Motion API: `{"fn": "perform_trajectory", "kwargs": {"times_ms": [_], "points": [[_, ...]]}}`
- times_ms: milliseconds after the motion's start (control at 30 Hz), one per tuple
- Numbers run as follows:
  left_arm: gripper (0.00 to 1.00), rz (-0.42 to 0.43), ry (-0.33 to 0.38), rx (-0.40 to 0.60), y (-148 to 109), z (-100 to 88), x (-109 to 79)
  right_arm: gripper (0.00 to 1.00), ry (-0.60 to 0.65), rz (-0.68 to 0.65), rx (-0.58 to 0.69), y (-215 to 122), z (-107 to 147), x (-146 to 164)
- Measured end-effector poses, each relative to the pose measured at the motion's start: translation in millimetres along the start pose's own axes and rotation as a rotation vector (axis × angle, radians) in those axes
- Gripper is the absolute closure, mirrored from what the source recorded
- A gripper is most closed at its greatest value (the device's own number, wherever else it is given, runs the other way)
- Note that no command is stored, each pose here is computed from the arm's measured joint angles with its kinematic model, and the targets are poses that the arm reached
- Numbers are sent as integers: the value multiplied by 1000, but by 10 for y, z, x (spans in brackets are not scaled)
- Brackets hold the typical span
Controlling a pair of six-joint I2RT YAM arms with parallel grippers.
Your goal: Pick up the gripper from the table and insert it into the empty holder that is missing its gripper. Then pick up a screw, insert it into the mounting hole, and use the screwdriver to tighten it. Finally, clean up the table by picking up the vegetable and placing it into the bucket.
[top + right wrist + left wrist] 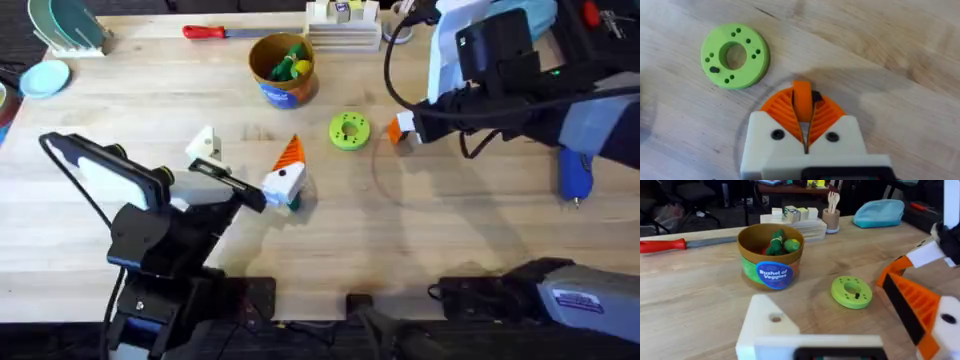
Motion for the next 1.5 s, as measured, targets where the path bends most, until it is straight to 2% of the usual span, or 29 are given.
{"fn": "perform_trajectory", "kwargs": {"times_ms": [100,200,300,400,567,733,900,1100,1233,1500], "points": [[8,28,1,8,0,5,-23,990,2,1,-2,-32,-8,0],[8,98,2,31,-4,22,-81,993,27,10,-33,-175,-52,-5],[9,198,3,65,-18,46,-163,993,87,32,-125,-453,-165,-22],[8,312,4,106,-45,79,-253,993,148,1,-249,-769,-264,13],[8,484,1,175,-106,136,-379,994,235,-186,-371,-1041,-360,159],[8,581,-2,216,-152,168,-445,994,318,-511,-393,-809,-422,362],[8,612,-2,228,-169,176,-466,994,402,-792,-310,-495,-413,600],[8,616,-2,230,-171,177,-468,994,434,-987,-199,-357,-432,884],[8,612,-2,228,-169,176,-466,994,455,-1060,-173,-338,-461,940],[8,597,-2,222,-161,172,-456,994,489,-1100,-166,-345,-505,943]]}}
Point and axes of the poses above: each hand's point on the last joint's axis, 136 mm out from that joint toward the fingers, its own y axis out along the fingers, its own x axis along the line the jaws close on, z = x × y, the point moved 9 cm from there along -y, back along the fingers, and after that the axes turned 14 degrees about -y, right-handed, at the moved point
